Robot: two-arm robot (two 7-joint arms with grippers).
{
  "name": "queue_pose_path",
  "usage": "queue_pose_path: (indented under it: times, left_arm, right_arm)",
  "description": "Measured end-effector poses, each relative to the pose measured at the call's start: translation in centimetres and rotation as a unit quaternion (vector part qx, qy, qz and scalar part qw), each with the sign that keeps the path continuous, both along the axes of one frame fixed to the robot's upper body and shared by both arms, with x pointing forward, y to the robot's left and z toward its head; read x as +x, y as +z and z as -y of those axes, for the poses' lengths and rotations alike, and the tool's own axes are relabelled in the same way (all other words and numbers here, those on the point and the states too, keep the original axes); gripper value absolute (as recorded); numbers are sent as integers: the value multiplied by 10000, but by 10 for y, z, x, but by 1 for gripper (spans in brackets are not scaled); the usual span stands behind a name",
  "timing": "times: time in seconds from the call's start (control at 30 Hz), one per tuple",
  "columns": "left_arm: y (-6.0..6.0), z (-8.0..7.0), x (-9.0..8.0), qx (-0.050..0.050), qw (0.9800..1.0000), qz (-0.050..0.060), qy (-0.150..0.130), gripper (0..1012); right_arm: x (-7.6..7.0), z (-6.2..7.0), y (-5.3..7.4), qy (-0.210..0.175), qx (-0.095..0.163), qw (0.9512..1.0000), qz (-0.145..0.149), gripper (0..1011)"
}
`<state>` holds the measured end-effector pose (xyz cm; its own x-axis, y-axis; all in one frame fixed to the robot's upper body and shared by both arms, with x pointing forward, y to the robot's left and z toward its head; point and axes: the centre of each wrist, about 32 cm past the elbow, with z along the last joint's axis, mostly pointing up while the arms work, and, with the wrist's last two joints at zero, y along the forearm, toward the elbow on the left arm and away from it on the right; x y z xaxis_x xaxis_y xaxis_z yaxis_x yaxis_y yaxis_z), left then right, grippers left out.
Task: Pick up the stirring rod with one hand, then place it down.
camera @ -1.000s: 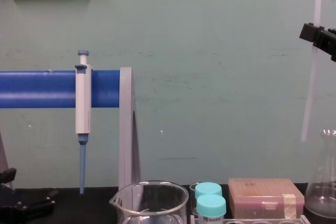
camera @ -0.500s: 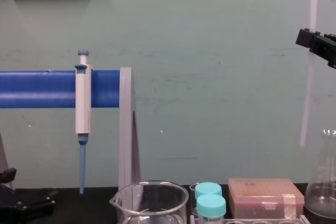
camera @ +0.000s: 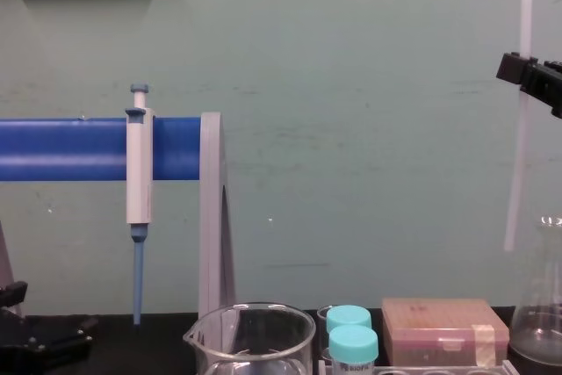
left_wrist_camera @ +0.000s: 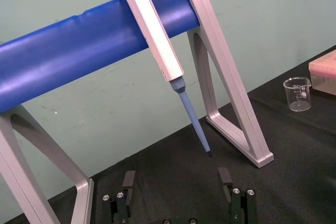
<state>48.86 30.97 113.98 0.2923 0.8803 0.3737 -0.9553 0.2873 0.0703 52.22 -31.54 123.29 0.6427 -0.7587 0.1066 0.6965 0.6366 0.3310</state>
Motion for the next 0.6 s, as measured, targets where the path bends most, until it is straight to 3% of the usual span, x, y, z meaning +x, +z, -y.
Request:
queue_pose_path:
  times: [0.6]
  left_arm:
    - [0,0,0,0,10000,0,0,1000]
  right_arm:
    - [0,0,-1,38,21,10000,-8,72]
